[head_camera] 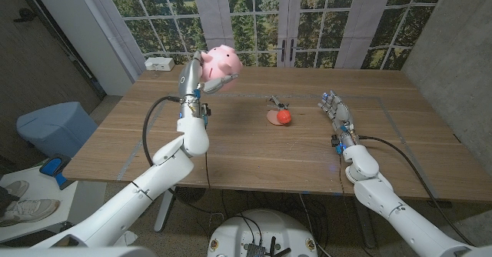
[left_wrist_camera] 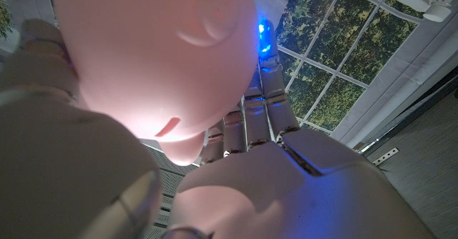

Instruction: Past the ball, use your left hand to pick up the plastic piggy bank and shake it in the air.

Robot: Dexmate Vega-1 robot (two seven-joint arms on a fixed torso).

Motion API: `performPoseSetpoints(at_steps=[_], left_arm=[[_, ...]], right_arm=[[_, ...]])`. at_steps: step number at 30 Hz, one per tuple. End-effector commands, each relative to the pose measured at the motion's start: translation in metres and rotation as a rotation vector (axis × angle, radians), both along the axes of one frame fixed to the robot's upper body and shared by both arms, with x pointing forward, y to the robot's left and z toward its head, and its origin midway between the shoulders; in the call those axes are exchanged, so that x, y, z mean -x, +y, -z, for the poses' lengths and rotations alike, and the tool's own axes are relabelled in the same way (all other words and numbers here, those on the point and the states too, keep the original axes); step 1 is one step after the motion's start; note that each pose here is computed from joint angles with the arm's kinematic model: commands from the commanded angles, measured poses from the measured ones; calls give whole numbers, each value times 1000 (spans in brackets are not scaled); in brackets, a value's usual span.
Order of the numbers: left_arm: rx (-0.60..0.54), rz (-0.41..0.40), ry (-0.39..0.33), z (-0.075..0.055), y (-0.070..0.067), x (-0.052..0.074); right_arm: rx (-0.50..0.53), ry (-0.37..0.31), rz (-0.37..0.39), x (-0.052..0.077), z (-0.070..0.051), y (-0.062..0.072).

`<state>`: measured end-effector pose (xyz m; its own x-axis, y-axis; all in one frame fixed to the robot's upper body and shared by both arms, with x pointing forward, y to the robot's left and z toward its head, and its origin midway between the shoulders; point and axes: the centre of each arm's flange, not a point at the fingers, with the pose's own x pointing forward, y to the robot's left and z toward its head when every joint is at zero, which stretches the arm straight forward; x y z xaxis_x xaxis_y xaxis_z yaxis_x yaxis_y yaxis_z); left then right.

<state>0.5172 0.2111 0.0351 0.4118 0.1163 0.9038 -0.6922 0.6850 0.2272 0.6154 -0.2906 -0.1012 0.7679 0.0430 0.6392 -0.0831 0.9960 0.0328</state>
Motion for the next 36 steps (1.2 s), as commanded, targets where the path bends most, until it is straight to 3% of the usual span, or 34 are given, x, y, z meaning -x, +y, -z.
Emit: performPoseSetpoints(at_steps=[1,12,16,26,36], left_arm=[[-12,-17,64,0,1,-5],[-193,-51,364,-17,-5,-15],[-232,-54,429,-19,-6,-19],[-300,-69,562,-25,-9,-25],[-317,-75,592,-27,-10,-27]], right_arm=[[3,13,-1,-4,-1,1],[4,13,-2,-5,-1,2],[5,13,-1,-5,-2,2],[0,13,0,-6,-2,3],[4,11,-1,-5,-2,3]])
